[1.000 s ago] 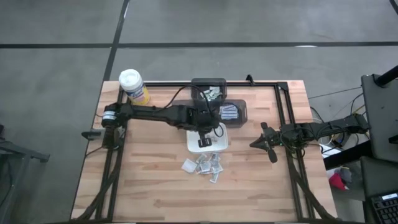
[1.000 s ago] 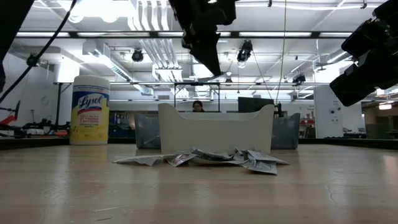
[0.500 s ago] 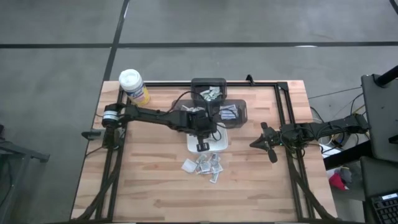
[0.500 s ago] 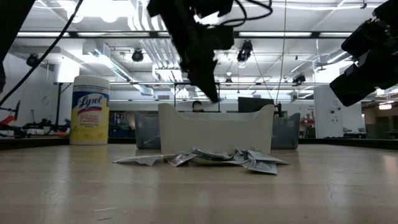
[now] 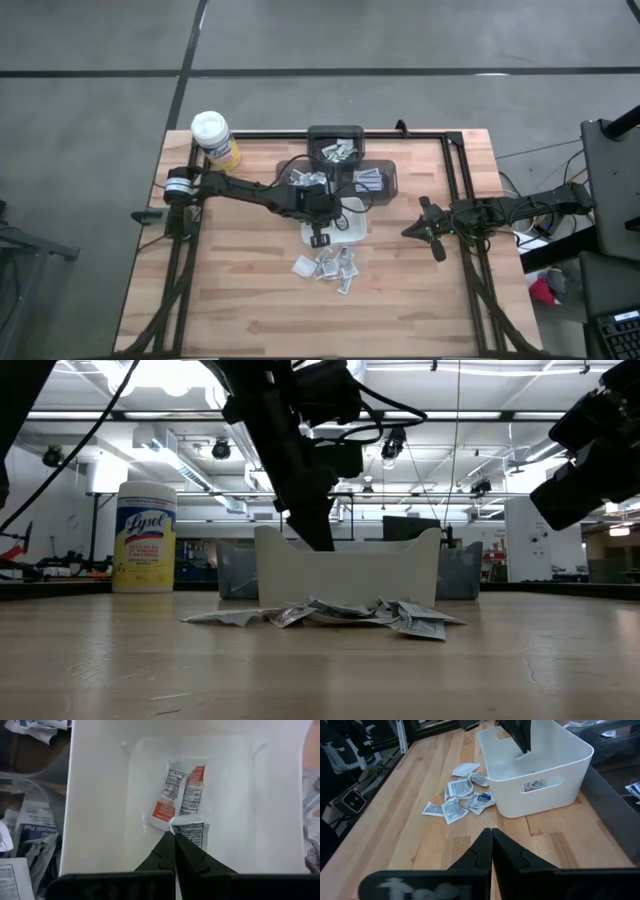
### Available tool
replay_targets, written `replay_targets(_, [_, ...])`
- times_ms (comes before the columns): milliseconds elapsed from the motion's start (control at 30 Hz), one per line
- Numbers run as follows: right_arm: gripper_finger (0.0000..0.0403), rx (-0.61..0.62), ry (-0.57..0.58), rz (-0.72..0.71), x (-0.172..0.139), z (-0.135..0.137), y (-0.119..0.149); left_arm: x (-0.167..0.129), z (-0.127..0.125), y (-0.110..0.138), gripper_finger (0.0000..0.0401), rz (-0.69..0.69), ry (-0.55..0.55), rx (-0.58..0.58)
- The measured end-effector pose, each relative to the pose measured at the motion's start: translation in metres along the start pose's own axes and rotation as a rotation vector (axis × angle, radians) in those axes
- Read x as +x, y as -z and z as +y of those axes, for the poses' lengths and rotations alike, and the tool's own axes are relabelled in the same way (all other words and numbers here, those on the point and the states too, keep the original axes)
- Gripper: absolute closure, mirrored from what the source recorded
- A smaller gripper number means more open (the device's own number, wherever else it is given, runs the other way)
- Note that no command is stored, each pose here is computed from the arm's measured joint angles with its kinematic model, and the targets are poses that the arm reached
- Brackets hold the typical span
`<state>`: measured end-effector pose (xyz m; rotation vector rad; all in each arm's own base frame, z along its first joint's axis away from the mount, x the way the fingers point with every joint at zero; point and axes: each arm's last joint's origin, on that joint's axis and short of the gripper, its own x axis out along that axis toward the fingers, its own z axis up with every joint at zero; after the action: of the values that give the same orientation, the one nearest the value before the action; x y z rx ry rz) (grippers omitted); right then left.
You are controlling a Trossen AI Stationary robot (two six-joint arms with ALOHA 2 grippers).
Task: Pick & Place First Aid Supplies
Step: Put the ointment pack into the white bin
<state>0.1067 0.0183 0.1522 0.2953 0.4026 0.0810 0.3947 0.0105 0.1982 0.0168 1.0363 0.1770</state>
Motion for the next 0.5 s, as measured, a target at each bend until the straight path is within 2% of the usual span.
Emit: replay_targets(500, [0.0394, 0.0, -0.003, -0.007, 0.0, 0.0002, -0.0007, 0.0098, 0.0052, 0.0063, 0.0401, -0.036, 0.019, -0.024])
